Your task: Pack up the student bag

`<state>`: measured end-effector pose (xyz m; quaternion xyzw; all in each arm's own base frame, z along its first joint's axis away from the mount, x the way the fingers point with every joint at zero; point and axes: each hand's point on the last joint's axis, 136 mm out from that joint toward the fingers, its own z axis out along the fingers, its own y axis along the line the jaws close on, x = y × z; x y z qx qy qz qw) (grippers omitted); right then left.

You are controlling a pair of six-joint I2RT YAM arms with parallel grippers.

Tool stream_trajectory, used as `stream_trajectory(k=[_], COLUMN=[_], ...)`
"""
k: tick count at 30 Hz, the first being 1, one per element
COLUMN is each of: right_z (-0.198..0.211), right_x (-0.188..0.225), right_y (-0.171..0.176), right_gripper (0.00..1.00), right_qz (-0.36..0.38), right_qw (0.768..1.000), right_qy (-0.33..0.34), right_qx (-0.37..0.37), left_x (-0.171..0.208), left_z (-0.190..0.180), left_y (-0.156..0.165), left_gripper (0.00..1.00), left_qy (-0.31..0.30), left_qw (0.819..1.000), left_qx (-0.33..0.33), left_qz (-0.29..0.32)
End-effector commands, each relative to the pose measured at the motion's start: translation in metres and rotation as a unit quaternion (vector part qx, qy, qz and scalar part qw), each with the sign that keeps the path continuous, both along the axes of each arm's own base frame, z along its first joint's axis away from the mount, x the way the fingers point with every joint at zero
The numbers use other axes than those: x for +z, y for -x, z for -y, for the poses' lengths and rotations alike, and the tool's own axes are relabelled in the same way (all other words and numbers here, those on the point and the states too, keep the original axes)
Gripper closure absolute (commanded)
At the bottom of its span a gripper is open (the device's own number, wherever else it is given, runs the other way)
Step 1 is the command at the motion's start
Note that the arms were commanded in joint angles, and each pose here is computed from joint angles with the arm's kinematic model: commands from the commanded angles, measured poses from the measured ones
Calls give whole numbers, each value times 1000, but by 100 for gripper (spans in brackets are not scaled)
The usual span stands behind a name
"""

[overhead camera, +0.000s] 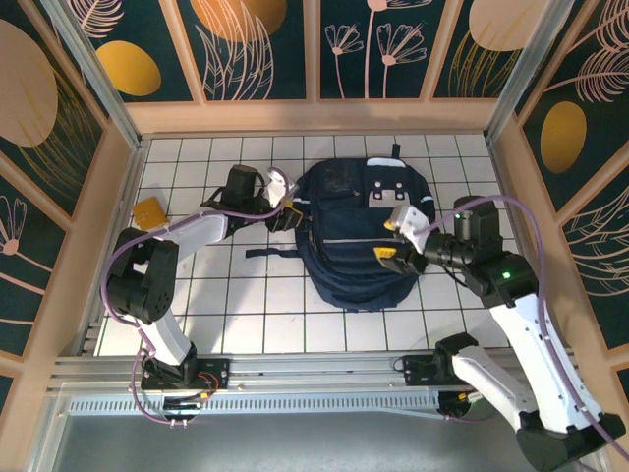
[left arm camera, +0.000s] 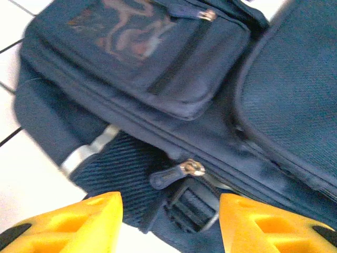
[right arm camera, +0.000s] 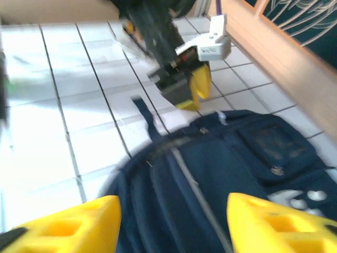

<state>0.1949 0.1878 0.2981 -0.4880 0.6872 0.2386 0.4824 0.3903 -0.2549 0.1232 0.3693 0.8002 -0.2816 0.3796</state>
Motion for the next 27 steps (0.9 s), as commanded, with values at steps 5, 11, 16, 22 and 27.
stream_trajectory(k=[5, 11, 16, 22, 27], right_z=[-74, -63, -75, -84, -88], right_x=[-15, -110, -145, -160, -170], right_y=[-89, -110, -106, -127, -134], right_gripper=[1, 1, 1, 10, 36], right_qz=[-243, -283, -260, -213, -197], right_qw=[909, 761, 737, 747, 751], right_qy=[-153, -27, 32, 83, 94], right_qx=[-302, -583, -623, -625, -623], left_x=[9, 8, 7, 10, 20], left_z=[-12, -34, -44, -55, -56], left_y=[10, 28, 43, 55, 60], left_gripper=[47, 47, 46, 46, 46], left_qy=[32, 39, 41, 48, 53], left_qw=[999, 996, 995, 992, 992], left_qx=[38, 77, 86, 109, 107], left_qz=[5, 15, 12, 37, 48])
